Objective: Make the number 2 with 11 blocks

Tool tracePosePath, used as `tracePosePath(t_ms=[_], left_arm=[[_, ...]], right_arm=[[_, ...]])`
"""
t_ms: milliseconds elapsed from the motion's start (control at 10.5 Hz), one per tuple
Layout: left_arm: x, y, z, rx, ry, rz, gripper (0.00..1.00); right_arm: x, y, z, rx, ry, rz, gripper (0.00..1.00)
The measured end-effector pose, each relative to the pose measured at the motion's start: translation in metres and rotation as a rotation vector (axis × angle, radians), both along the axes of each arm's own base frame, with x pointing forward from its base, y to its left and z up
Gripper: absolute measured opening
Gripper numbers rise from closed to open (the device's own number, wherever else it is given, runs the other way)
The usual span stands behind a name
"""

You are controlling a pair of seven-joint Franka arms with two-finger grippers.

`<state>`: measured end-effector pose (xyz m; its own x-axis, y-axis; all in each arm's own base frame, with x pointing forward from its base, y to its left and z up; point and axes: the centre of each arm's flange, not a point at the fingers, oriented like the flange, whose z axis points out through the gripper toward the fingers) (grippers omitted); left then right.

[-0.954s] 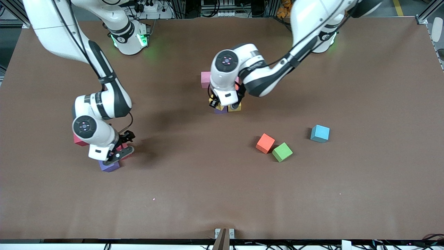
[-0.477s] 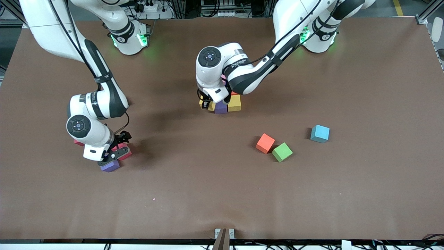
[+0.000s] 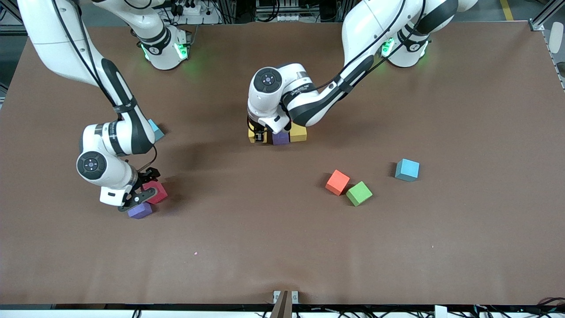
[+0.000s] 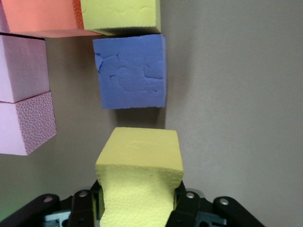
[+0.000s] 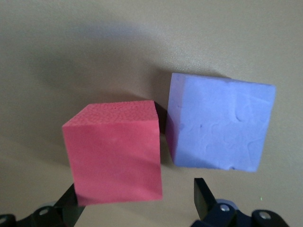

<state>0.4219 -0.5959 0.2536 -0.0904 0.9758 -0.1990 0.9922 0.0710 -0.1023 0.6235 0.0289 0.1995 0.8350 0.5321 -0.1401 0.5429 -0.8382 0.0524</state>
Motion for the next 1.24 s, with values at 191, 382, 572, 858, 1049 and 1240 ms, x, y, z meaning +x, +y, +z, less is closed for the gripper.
tracePosePath(t_ms=[191,382,572,858,1049,1240], left_arm=[[0.003,0.003,-0.011,0.003,0.023,0.018,0.54],[0.004,0.002,-0.014,-0.012,0.018,0.023,0.54],[0.004,0.003,-0.017,-0.007,0.015,0.023,0.54],[-0.007,0.001,-0.027,0.006,0.018,0.006,0.54],[-0.016,0.000,-0.037,0.005,0.020,-0.005,0.54],[-0.021,0.004,-0.046,0.017,0.018,-0.015,0.54]], right_arm=[[0.000,0.007,-0.007,0.013,-0.003,0.005,1.00],[0.000,0.013,-0.011,0.027,-0.004,0.003,1.00],[0.001,0.017,-0.010,0.033,-0.011,0.004,1.00],[0.003,0.020,-0.008,0.038,-0.021,0.006,0.99],[0.005,0.020,-0.008,0.041,-0.031,0.006,0.88],[0.010,0.022,-0.002,0.044,-0.048,0.004,0.60]])
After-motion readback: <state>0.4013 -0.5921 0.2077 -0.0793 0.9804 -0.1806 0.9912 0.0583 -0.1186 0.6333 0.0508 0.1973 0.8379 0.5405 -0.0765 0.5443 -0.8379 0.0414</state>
